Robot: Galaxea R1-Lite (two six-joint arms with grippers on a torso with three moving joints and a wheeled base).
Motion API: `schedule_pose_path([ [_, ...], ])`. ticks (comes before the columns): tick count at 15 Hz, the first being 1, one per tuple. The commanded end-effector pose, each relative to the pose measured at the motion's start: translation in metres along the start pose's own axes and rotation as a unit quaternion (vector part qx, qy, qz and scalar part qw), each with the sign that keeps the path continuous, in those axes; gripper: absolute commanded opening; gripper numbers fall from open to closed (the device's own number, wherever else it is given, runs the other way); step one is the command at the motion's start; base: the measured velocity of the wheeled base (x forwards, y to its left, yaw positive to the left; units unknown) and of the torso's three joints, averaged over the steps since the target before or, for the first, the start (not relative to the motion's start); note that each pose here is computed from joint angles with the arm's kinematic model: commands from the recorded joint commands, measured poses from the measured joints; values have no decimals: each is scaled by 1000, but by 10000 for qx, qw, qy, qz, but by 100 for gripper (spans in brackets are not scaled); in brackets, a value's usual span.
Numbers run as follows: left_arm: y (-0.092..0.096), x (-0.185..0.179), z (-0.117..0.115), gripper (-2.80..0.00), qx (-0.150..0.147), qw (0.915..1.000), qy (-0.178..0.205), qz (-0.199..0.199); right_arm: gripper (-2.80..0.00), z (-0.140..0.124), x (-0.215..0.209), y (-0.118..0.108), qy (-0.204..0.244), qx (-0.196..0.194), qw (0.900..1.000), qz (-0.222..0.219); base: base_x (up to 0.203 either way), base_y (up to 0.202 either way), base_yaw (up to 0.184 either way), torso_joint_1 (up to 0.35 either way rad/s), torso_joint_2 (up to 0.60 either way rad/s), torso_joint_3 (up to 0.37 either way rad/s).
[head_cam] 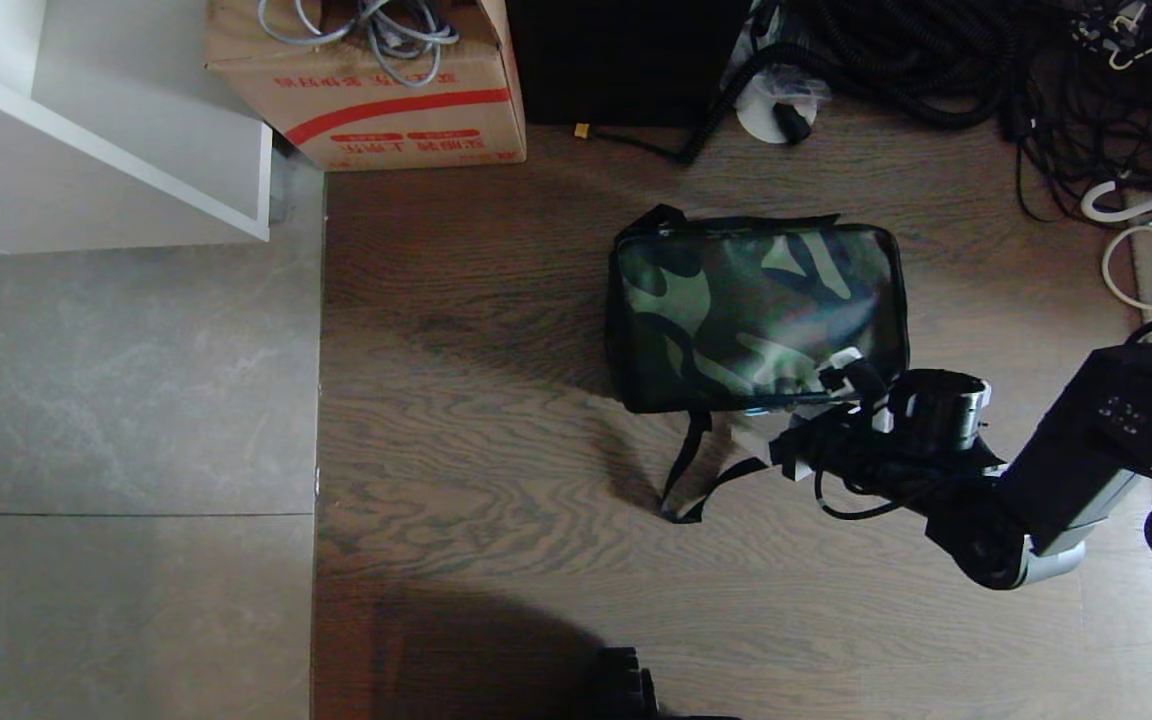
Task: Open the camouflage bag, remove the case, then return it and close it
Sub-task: Open the top of the storage box
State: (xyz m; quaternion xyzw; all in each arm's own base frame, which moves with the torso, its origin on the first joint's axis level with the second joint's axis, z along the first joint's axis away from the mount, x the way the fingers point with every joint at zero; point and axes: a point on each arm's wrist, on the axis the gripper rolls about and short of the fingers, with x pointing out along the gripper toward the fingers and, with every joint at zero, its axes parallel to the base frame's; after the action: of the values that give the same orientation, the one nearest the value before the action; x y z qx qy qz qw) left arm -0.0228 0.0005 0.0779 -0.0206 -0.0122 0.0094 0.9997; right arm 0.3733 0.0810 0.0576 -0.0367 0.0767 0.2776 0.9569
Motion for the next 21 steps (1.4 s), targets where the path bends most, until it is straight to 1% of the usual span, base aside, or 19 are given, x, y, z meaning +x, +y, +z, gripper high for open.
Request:
schedule_pose_path([
  [1, 0, 1, -3, -280, -2, 10000, 43, 5, 0, -1, 0, 0, -38, -12, 10000, 12, 0, 0, 0, 0, 0, 0],
  [2, 0, 1, -2, -280, -2, 10000, 39, 5, -35, -4, 0, 0, -21, -11, 10000, 7, 0, 0, 0, 0, 0, 0],
  [3, 0, 1, -3, -280, -2, 10000, 43, 5, -280, -4, 0, 1, -35, -15, 10000, 12, 0, 0, 0, 0, 0, 0],
  [7, 0, 1, -3, -280, -2, 10000, 43, 5, -280, -7, 3, 0, -216, -103, 9997, -6, 0, 0, 0, 0, 0, 0],
  [10, 0, 1, -3, -280, -2, 10000, 43, 10, -280, -2, 4, 0, -356, -182, 9992, -13, 0, 0, 0, 0, 0, 0],
  [13, 0, 1, -3, -280, -2, 10000, 43, 5, -280, -2, -7, 3, -297, -240, 9993, 38, 0, 0, 0, 0, 0, 0],
  [17, 0, 1, -2, -280, -2, 10000, 38, 4, -280, 3, -37, 9, -113, -215, 9995, 225, 0, 0, 0, 0, 0, 0],
  [18, 0, 1, -3, -280, -2, 10000, 43, 5, -280, 6, -43, 9, -110, -206, 9993, 303, 0, 0, 0, 0, 0, 0],
  [21, 0, 1, -3, -280, -2, 10000, 43, 6, -280, 13, -60, 4, 6, -123, 9994, 334, 0, 0, 0, 0, 0, 0],
])
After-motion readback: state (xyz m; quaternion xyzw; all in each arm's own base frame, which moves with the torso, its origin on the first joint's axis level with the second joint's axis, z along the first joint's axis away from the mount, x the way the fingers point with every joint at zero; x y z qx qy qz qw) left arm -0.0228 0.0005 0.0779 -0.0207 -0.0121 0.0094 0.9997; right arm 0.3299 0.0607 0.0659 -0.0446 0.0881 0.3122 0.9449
